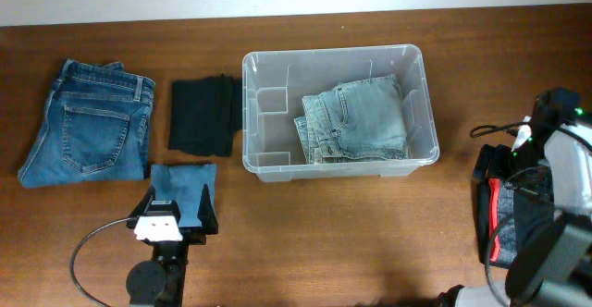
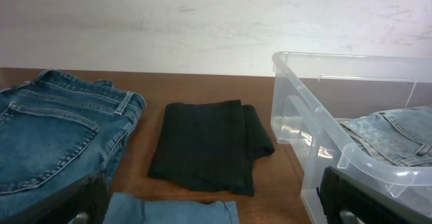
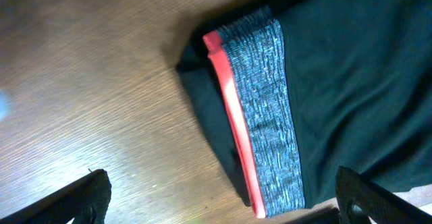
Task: Pack container
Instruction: 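Grasp the black leggings with red trim using the right gripper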
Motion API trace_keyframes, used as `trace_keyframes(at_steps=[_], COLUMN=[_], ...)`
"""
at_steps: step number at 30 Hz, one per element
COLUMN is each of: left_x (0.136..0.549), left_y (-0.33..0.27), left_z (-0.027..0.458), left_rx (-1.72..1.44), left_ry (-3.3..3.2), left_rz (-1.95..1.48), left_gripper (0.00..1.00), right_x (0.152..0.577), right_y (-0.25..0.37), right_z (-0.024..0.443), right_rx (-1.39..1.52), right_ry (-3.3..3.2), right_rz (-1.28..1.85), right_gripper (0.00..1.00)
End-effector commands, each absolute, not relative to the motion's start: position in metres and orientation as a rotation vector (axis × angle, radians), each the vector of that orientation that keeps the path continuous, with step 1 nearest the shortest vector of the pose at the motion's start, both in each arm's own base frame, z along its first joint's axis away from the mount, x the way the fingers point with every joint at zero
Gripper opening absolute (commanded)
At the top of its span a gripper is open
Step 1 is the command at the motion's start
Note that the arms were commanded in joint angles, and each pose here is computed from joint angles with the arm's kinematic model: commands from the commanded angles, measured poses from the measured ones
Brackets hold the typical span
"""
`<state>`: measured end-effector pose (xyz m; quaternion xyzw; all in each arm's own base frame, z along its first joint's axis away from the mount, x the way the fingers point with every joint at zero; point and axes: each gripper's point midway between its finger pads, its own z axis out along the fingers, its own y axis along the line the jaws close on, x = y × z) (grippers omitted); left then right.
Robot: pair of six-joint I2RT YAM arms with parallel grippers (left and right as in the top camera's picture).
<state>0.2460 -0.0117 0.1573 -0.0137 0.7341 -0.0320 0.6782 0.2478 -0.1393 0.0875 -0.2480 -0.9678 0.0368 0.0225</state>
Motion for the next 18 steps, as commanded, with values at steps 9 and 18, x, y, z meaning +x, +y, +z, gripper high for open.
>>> trace_keyframes(at_steps=[9, 18], left_x=[0.246, 0.246], left_y=[-0.011, -0.011], left_z=[0.157, 0.157], left_rx=[-0.019, -0.019], left_ry=[1.649, 1.649], left_rz=[-0.059, -0.059], left_gripper=[0.99, 0.99], right_x=[0.254, 0.257], right_y=[-0.158, -0.157], right_z=[0.046, 0.026], right_rx=[-0.801, -0.756], right_ry=[-2.952, -3.005], right_rz=[0.251, 0.246], right_gripper=[0.98, 0.98])
